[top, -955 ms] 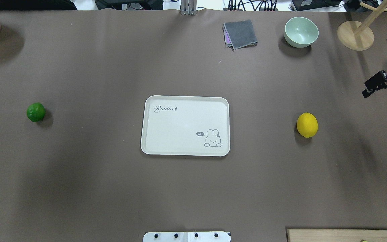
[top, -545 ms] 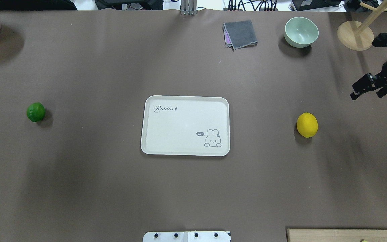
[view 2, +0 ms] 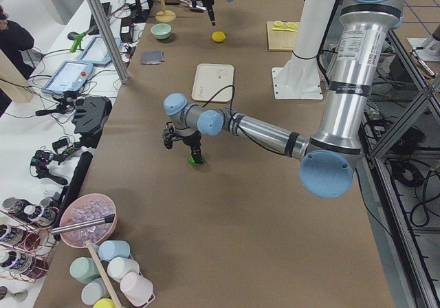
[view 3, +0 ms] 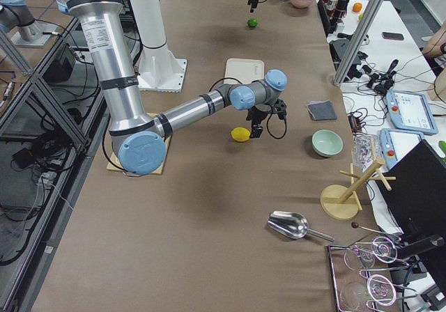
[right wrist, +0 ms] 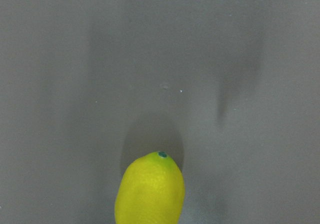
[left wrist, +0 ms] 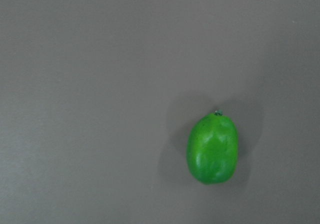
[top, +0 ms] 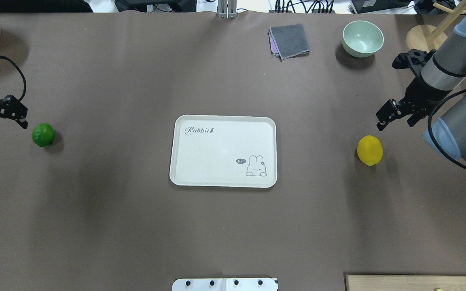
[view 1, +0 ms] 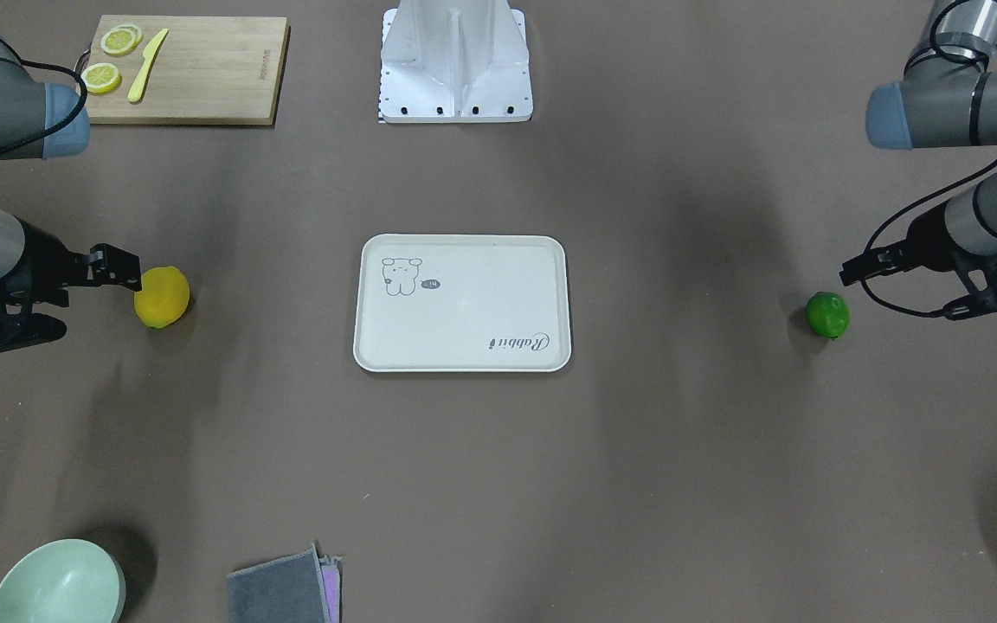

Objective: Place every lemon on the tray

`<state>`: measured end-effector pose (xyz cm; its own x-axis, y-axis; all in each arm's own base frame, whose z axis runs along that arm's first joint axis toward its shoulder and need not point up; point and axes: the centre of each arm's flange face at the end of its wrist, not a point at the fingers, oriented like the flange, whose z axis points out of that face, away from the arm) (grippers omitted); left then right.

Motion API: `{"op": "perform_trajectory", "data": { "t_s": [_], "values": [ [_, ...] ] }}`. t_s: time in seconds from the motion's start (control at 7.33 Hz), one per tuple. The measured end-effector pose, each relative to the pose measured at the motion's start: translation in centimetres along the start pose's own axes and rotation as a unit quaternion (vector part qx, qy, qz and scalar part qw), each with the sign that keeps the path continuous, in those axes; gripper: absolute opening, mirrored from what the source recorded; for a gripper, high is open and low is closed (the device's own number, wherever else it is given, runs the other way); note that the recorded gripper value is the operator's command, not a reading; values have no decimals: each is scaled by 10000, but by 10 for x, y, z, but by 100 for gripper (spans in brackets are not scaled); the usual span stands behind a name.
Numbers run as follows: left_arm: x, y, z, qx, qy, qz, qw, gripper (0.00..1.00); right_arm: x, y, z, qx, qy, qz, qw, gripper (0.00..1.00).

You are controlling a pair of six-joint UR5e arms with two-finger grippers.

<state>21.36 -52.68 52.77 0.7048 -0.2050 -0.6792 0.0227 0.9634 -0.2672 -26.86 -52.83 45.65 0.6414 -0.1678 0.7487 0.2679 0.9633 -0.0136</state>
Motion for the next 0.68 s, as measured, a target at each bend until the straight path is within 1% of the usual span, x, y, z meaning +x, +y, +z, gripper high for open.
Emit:
{"op": "perform_trajectory", "data": {
  "t_s": [0.41, 0.55, 0.68],
  "values": [
    [8, -2, 46, -21, 67, -43, 10000, 87, -9, -10, 24, -211, 28, -20, 9998, 99],
    [12, -2, 57, -43, 69, -29, 10000, 74, -14, -12, 32, -283, 37, -55, 9996, 99],
    [17, -3, 62, -53, 74, -16, 10000, 36, -19, -12, 40, -355, 42, -90, 9993, 99]
  ]
}}
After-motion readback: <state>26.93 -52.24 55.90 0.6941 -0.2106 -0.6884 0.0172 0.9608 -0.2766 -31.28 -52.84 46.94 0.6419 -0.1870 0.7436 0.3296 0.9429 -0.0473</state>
